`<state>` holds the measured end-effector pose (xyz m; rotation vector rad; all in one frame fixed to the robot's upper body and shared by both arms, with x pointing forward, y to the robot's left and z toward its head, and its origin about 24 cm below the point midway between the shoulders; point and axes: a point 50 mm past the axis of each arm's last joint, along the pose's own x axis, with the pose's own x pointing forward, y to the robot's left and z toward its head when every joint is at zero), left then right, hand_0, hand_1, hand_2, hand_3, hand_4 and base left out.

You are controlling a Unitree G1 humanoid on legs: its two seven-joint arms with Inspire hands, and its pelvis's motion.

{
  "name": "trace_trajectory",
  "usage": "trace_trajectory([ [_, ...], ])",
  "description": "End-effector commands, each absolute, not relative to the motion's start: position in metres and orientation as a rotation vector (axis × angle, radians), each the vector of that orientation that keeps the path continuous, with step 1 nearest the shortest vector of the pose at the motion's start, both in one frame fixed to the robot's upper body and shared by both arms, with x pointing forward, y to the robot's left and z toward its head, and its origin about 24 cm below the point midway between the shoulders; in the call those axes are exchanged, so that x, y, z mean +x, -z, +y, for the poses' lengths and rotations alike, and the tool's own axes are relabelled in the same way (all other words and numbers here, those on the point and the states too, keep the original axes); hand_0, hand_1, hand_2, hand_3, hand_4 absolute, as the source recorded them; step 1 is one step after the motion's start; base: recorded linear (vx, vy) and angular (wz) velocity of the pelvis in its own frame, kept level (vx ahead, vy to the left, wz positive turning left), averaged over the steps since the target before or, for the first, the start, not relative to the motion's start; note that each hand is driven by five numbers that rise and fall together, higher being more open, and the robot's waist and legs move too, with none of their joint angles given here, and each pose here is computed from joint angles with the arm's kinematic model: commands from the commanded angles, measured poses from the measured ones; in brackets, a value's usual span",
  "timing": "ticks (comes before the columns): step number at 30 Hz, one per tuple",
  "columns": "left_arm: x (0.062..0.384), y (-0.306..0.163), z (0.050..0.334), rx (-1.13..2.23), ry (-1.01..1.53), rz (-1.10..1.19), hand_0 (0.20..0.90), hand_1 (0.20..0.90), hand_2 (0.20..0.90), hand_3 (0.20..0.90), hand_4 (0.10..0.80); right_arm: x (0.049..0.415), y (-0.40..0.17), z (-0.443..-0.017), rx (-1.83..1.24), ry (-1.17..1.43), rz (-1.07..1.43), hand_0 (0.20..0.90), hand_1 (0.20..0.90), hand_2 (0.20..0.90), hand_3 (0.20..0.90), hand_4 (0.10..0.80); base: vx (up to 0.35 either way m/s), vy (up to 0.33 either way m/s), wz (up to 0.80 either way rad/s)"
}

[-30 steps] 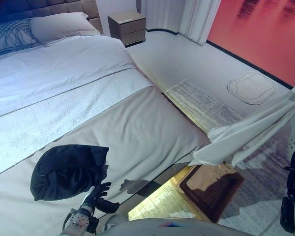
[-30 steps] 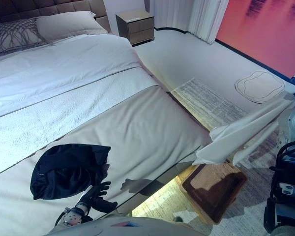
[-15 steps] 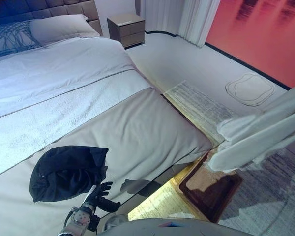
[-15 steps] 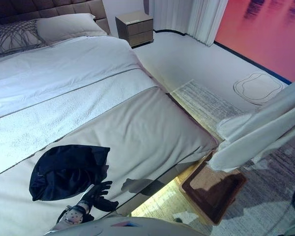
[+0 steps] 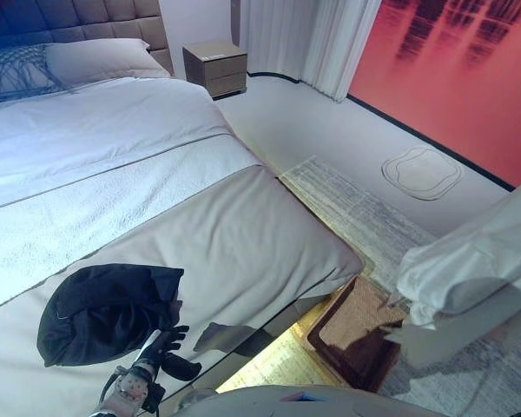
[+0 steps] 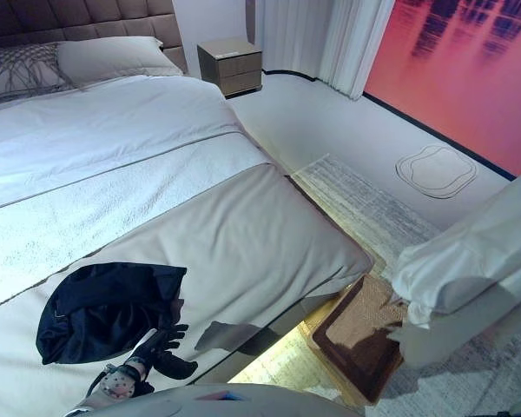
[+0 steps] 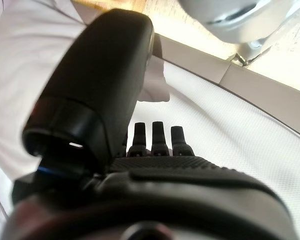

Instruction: Pick up the clothes from the bed and place them into the basket

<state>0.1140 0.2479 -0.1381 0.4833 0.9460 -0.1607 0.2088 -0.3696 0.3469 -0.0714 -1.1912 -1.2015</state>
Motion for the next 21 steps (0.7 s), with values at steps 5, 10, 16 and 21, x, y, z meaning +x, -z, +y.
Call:
trace_trajectory([
  [5,0.148,0.124,0.246,0.507,0.164,0.812,0.900,0.900,0.900,0.900,0.800,0.210,-0.324,-0.372,-0.086,1.156,-1.142,0.300,0.300,0.300,0.200,0.100,0.000,0.000,0.00],
  [10,0.144,0.125,0.251,0.523,0.161,0.826,0.900,0.900,0.900,0.900,0.800,0.214,-0.304,-0.375,-0.061,1.176,-1.078,0.300,0.300,0.300,0.200,0.100,0.005,-0.012,0.00],
  [16,0.138,0.126,0.254,0.518,0.151,0.831,0.900,0.900,0.900,0.900,0.800,0.223,-0.281,-0.375,-0.048,1.150,-0.983,0.300,0.300,0.300,0.200,0.100,0.000,0.000,0.00],
  [21,0.139,0.125,0.251,0.499,0.157,0.805,0.900,0.900,0.900,0.900,0.800,0.239,-0.239,-0.373,-0.035,1.061,-0.800,0.300,0.300,0.300,0.200,0.100,-0.002,-0.005,-0.01],
])
